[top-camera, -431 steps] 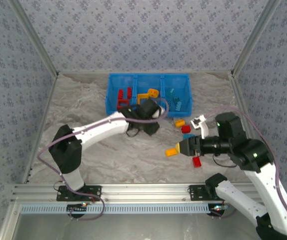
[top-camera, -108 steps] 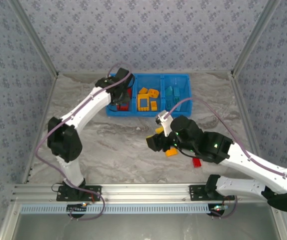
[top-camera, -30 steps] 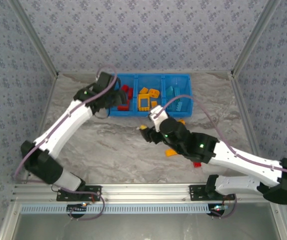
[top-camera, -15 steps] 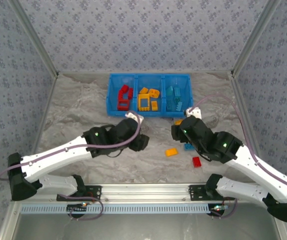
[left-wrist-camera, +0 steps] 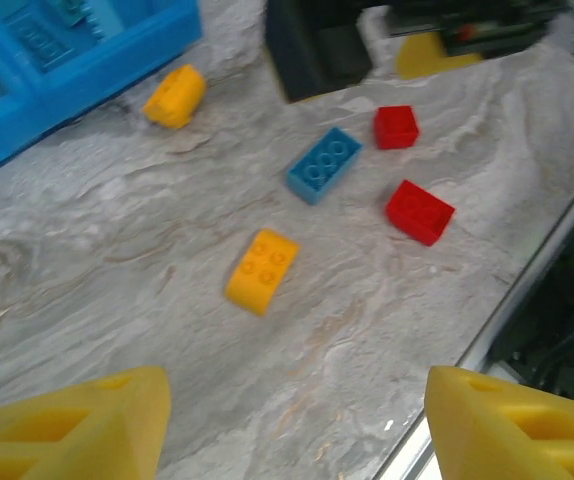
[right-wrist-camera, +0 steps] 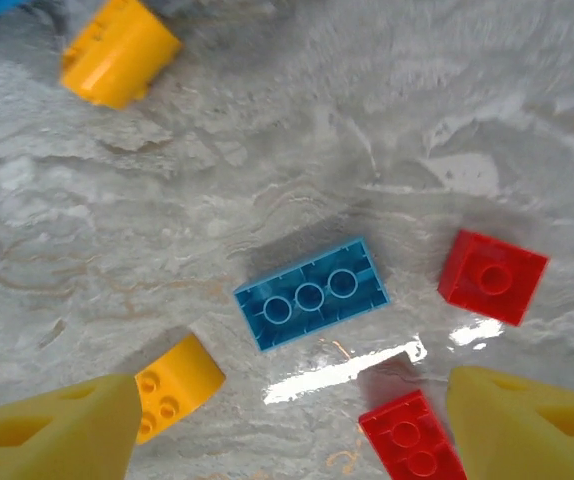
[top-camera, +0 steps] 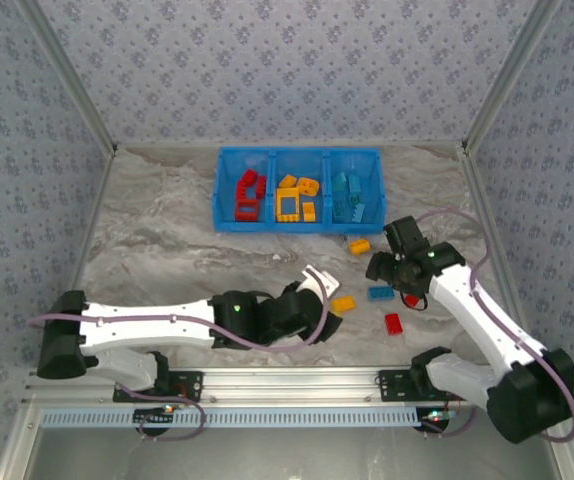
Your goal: Sort the legos into containers by color
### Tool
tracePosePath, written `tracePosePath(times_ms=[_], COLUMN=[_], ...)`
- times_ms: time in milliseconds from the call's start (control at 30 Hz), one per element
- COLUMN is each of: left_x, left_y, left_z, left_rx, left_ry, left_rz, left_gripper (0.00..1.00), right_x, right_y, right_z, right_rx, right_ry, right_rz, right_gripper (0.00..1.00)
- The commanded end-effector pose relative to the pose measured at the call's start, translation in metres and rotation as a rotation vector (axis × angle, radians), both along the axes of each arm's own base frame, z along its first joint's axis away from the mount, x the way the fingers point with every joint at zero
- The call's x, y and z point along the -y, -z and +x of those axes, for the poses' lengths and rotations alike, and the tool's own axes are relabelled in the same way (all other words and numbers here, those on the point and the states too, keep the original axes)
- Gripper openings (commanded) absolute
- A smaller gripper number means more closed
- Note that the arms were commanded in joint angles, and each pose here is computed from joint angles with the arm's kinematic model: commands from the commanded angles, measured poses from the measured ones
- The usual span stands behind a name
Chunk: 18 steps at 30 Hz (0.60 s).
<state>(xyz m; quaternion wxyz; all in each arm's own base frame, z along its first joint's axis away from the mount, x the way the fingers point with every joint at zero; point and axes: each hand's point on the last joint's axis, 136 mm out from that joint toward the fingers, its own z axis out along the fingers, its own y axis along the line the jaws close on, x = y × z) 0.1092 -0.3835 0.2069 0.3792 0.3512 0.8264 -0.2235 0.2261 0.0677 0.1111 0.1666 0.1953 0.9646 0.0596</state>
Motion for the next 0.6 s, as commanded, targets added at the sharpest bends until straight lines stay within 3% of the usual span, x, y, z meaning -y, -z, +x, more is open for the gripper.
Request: tracePosePath(times_ms=[0, 300, 567], left_x=[0.03, 0.051, 0.049], left_y=[-0.016, -0.019, -0.03], left_z=[-0.013, -0.03, -0.031], left_rx=[0.089, 0.138, 0.15], left_ry=[0.069, 0.141, 0.147], left_rz=[-0.032, -0.03, -0.059], left_gripper=[0.68, 0.69, 0.7], right_x=[-0.009, -0.001, -0.007], right_y=[0.012, 0.029, 0.063], right_z=[0.003, 0.017, 0.006], right_rx=[-0.042, -0.048, -0.202], right_ry=[0.105, 0.429, 0.537], right_rz=[0.147, 0.227, 0.253], right_gripper=[0.77, 0.71, 0.69])
